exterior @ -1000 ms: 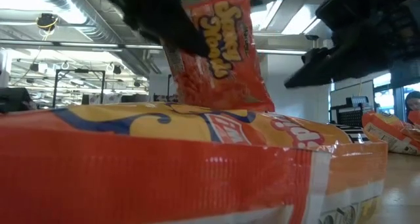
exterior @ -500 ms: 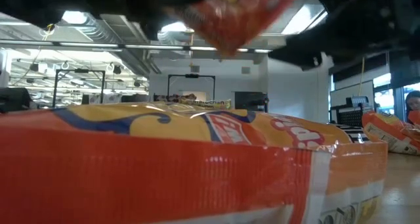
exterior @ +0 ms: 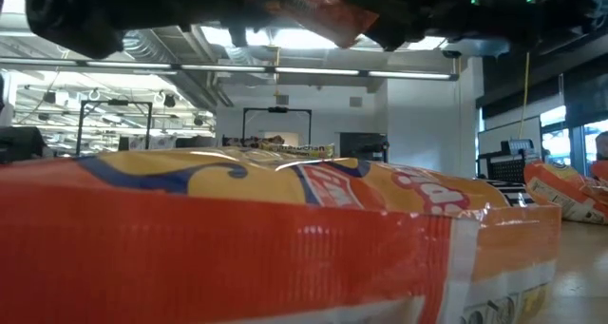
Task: Sort Maruchan noodles
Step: Put the orange noodle pack into the yellow bin
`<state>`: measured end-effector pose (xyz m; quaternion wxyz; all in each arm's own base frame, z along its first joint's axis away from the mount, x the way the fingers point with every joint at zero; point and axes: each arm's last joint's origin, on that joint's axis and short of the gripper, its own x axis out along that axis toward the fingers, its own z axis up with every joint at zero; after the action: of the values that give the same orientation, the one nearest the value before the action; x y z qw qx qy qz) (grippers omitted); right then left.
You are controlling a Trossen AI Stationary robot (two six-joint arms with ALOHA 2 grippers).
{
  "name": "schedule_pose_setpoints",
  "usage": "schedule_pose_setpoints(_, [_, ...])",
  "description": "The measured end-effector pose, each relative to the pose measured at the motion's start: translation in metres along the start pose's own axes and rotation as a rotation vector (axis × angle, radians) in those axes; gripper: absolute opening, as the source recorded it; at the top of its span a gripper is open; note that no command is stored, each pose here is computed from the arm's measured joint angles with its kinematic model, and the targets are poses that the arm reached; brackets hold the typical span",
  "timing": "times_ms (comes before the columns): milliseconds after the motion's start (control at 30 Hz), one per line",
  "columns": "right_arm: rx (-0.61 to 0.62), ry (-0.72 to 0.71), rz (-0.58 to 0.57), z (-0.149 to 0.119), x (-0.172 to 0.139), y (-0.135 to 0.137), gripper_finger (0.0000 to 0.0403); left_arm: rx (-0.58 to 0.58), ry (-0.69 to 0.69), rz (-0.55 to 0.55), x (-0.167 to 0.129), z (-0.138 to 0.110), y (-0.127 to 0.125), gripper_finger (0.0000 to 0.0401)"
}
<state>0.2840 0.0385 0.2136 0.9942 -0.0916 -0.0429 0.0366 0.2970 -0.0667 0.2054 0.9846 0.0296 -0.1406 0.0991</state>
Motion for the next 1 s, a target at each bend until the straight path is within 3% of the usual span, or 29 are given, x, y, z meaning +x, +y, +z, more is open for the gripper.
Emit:
schedule_pose_setpoints(200, [0.007, -0.007, 0.048, 0.0, 0.0, -0.002, 0.0248, 0.01, -0.013, -0.06, 0.004, -0.001, 0.008, 0.0121])
schedule_pose_setpoints(500, [0.011, 0.026, 0.081, -0.004, 0.0, 0.0, 0.0128, 0.024, 0.008, -0.088, 0.006, -0.004, 0.01, 0.0121])
schedule_pose_setpoints(700, [0.045, 0.098, 0.074, -0.011, 0.0, 0.001, 0.0128, 0.029, 0.108, -0.053, 0.003, -0.007, 0.006, 0.0139])
schedule_pose_setpoints(833, [0.082, 0.167, 0.082, -0.017, -0.001, 0.002, 0.0141, 0.012, 0.218, -0.061, -0.004, 0.003, 0.004, 0.0177])
schedule_pose_setpoints(1000, [0.085, 0.31, 0.077, -0.03, -0.005, 0.004, 0.0123, -0.023, 0.351, -0.109, -0.02, 0.026, 0.003, 0.0221])
